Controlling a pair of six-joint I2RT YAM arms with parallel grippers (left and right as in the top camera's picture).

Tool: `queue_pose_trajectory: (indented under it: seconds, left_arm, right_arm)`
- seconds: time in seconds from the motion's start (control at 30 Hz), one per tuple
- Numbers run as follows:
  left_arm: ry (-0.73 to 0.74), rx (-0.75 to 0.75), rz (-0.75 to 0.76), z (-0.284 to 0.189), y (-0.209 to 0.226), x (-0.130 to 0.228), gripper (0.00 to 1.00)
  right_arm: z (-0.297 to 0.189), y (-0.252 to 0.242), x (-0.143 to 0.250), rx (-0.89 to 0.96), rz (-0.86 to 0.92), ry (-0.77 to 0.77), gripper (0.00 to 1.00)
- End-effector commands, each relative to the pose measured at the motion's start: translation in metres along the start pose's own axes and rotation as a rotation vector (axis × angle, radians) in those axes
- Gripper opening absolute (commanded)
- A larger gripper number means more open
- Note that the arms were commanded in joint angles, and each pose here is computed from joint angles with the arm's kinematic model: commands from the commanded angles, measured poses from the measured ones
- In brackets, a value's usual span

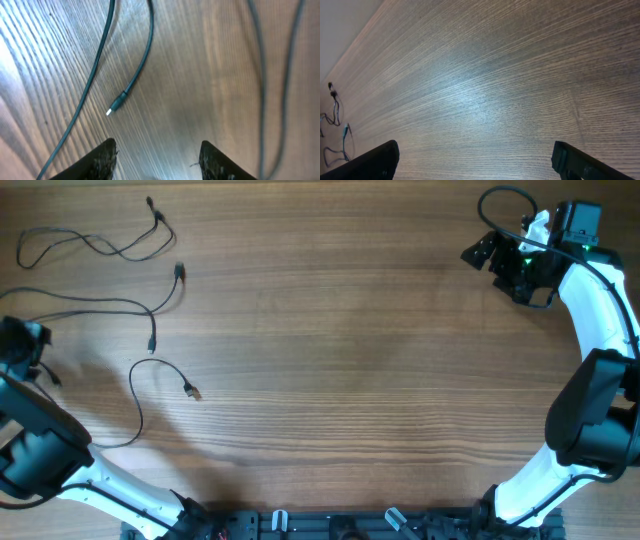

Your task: Untangle cables

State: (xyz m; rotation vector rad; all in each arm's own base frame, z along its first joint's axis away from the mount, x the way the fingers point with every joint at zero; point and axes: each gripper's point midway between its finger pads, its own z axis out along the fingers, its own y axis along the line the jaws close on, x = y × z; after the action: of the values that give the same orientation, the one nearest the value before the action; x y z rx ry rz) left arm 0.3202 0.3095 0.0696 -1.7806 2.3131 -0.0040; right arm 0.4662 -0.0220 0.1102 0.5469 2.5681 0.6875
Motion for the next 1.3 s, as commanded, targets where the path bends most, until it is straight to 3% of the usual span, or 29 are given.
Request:
queue_pose_trajectory:
  seconds: [0.0, 0.1, 0.3, 0.5, 0.67, 0.7, 0.73, 0.8, 0.93, 1.07, 1.13, 1.27]
  left_arm:
    - [-0.025, -0.073, 0.011, 0.022, 0.02, 0.0, 0.56]
    - [-0.061, -0.06, -0.002, 0.032, 0.024, -0.007, 0.61]
    - [-0.108, -0.038, 0.037, 0.048, 0.028, -0.013, 0.59]
    - [-0.059, -0.063, 0.037, 0.078, 0.036, 0.0, 0.43]
    - [-0.051, -0.068, 0.037, 0.084, 0.037, 0.001, 0.2]
    - [-0.043, -0.072, 0.037, 0.084, 0.039, 0.003, 0.08]
    - [-0.035, -0.076, 0.036, 0.084, 0.04, 0.005, 0.04]
    - [-0.018, -0.071, 0.028, 0.076, 0.039, 0.009, 0.04]
    - [0.003, 0.102, -0.093, 0.02, 0.005, 0.01, 0.04]
    - [0.139, 0.427, -0.095, -0.041, -0.048, 0.039, 0.04]
    - [0.261, 0.396, -0.14, -0.05, -0.043, 0.07, 0.04]
    - [0.397, 0.263, -0.039, -0.05, -0.034, 0.122, 0.04]
  right_arm:
    - [-0.006, 0.006, -0.003, -0.001, -0.014, -0.02, 1.0]
    - [-0.006, 0.006, -0.003, -0.002, -0.014, -0.02, 1.0]
    - [-0.006, 0.006, -0.003, -0.002, -0.014, -0.02, 1.0]
    - [-0.006, 0.006, -0.003, -0.001, -0.014, -0.02, 1.0]
    - [-0.006, 0.006, -0.003, -0.001, -0.014, -0.02, 1.0]
    - [-0.006, 0.006, -0.003, -0.002, -0.014, -0.02, 1.0]
    - [-0.006, 0.006, -0.003, -0.002, -0.014, -0.02, 1.0]
    - [-0.006, 0.006, -0.003, -0.002, -0.014, -0.02, 0.99]
    - [-0.006, 0.006, -0.003, -0.002, -0.014, -0.02, 1.0]
    - [-0.006, 0.006, -0.003, -0.002, -0.014, -0.019, 1.0]
    - [-0.006, 0.006, -0.003, -0.002, -0.014, -0.019, 1.0]
    - [-0.006, 0.006, -0.003, -0.002, -0.014, -0.019, 1.0]
